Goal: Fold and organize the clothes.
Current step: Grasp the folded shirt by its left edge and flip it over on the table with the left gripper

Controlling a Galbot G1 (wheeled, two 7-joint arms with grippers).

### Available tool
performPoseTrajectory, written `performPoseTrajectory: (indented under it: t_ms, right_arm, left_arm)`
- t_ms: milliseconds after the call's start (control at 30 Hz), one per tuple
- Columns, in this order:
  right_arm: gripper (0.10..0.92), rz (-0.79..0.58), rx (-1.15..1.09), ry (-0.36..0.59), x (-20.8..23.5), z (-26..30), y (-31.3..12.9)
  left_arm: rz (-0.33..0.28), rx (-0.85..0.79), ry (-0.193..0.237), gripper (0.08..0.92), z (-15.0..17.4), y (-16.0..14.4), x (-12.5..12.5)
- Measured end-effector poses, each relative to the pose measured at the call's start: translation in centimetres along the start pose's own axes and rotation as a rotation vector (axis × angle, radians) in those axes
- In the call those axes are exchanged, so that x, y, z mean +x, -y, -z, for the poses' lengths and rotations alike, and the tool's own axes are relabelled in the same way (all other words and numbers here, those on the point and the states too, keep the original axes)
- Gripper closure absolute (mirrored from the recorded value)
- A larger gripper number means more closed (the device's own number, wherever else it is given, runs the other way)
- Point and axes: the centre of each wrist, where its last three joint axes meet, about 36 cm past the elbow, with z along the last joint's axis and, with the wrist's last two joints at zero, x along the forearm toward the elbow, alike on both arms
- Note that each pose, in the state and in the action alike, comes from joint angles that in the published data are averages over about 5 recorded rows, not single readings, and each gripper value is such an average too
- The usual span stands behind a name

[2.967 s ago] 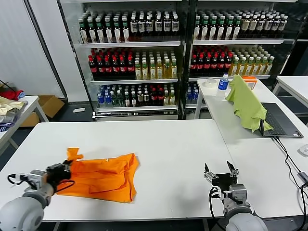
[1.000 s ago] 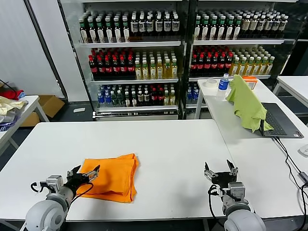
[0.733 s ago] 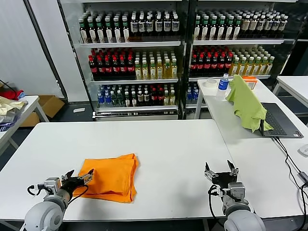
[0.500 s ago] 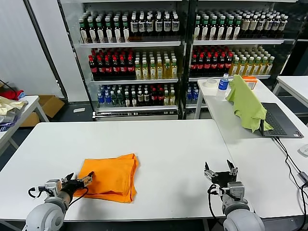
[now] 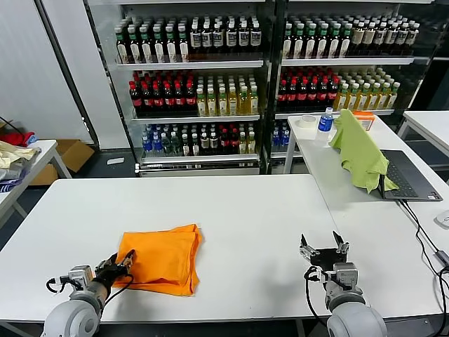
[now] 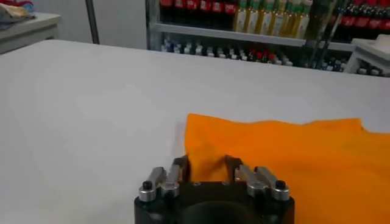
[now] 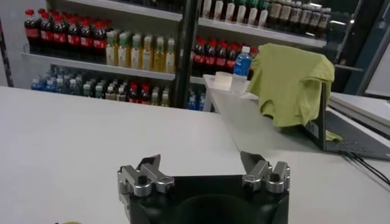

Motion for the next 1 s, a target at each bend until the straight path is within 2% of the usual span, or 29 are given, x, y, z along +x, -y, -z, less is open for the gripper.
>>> performPoseTrajectory:
  t_ms: [233,400,600,900,1000]
  right_arm:
    - [0.2,-0.005,0.005,0.004,-0.1,0.1,0.2]
    - [0.2,-0.013,0.008,0.005,-0.1,0.2,0.6]
    - [0.2,-0.022,0.008,0.011,-0.1,0.4,1.0]
    - [0.2,-0.033,0.002,0.021,-0.3,0.7,1.6]
    - [0.2,-0.033,0.0,0.019,-0.4,0.6,1.6]
  left_arm:
    - [-0.011,-0.018,0.012,0.779,0.0,0.5,0.4]
    - [-0.012,-0.065,0.05,0.888,2.1,0.2,1.4]
    - [0.06,-0.168,0.09,0.893,4.6,-2.7,2.8]
    - [0.247,-0.353,0.104,0.893,9.2,-12.1,6.2]
    - [0.275,-0.38,0.115,0.893,10.4,-13.4,7.3]
